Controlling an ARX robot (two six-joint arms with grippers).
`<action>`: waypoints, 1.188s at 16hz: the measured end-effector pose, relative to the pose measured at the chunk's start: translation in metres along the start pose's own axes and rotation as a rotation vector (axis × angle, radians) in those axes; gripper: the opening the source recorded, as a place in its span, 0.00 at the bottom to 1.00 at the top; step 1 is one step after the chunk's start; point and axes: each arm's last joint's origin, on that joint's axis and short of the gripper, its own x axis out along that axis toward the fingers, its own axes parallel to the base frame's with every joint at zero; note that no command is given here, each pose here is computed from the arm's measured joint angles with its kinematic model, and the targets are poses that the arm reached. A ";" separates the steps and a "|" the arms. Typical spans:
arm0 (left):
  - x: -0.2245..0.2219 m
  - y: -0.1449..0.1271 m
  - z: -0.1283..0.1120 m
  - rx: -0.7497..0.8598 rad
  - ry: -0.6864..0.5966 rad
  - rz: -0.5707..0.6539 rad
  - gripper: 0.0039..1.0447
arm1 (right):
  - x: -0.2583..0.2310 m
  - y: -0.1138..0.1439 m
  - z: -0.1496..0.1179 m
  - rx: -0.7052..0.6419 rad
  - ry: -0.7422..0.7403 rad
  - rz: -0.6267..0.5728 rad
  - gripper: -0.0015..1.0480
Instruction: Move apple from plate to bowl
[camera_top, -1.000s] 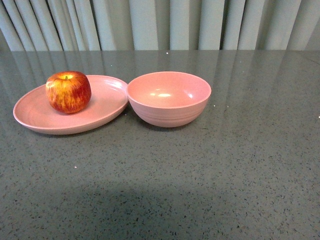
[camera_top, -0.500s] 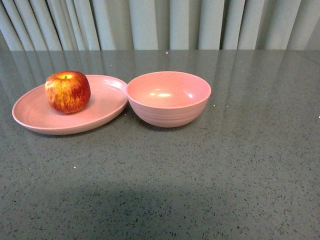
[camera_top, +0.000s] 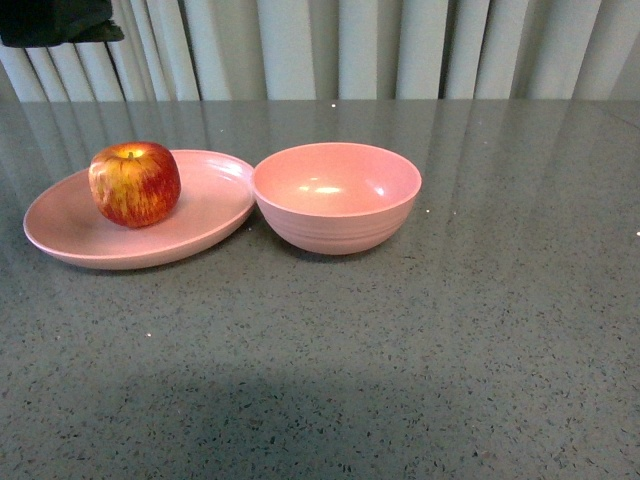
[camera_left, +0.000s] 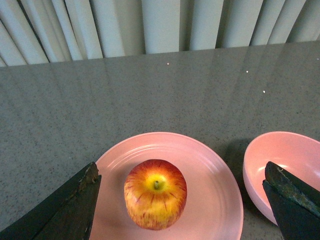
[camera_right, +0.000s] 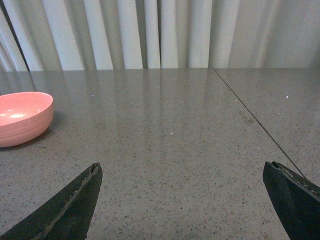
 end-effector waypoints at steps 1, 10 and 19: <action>0.013 0.000 0.001 0.007 0.031 -0.003 0.94 | 0.000 0.000 0.000 0.000 0.000 0.000 0.94; 0.081 0.012 -0.028 -0.006 0.255 0.021 0.94 | 0.000 0.000 0.000 0.000 0.000 0.000 0.94; 0.094 0.019 -0.044 -0.039 0.329 0.018 0.94 | 0.000 0.000 0.000 0.000 0.000 0.000 0.94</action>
